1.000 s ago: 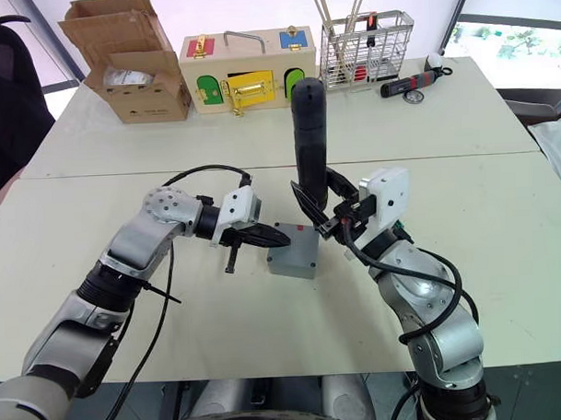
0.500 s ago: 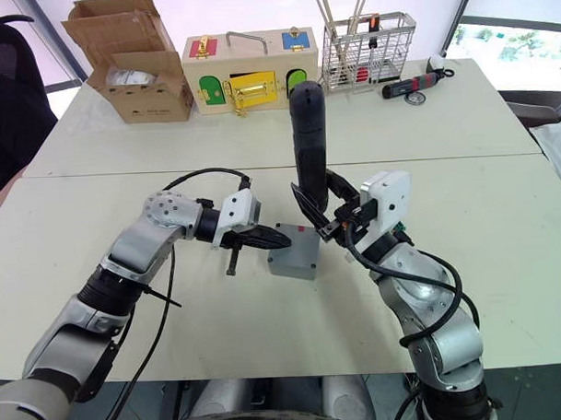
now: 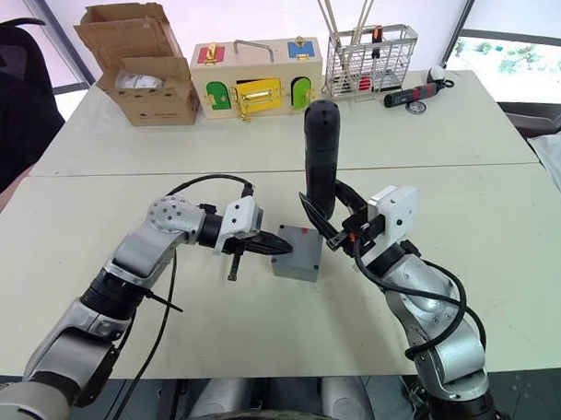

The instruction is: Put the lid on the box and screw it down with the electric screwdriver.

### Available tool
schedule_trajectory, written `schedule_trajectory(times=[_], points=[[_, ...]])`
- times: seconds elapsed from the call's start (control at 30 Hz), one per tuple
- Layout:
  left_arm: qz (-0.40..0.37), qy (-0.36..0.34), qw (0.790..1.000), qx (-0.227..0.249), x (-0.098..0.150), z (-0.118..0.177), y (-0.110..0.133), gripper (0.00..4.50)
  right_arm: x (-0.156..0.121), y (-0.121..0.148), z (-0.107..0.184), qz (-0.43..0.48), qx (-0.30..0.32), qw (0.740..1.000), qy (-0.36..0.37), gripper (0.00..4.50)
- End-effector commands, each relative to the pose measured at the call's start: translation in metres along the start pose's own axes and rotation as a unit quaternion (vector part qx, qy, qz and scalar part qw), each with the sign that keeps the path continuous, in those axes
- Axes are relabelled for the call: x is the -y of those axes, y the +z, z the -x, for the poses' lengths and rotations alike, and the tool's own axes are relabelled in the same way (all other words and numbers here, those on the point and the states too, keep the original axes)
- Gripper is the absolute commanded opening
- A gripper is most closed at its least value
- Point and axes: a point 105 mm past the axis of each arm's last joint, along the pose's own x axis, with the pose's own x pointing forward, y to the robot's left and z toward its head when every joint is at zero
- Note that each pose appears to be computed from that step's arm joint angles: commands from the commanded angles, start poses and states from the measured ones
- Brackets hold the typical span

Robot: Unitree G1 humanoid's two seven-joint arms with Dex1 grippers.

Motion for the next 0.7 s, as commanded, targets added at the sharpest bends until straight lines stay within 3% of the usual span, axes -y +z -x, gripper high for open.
schedule_trajectory(times=[0.03,0.7], points=[[0.012,-0.012,1.0,-0.025,0.007,-0.005,-0.015,0.0,0.005,-0.037,0.007,-0.019,-0.074,0.997,-0.008,1.89],[0.015,-0.006,1.0,-0.02,0.007,-0.012,-0.016,0.0,0.013,-0.053,0.014,-0.017,-0.097,0.995,-0.025,1.89]])
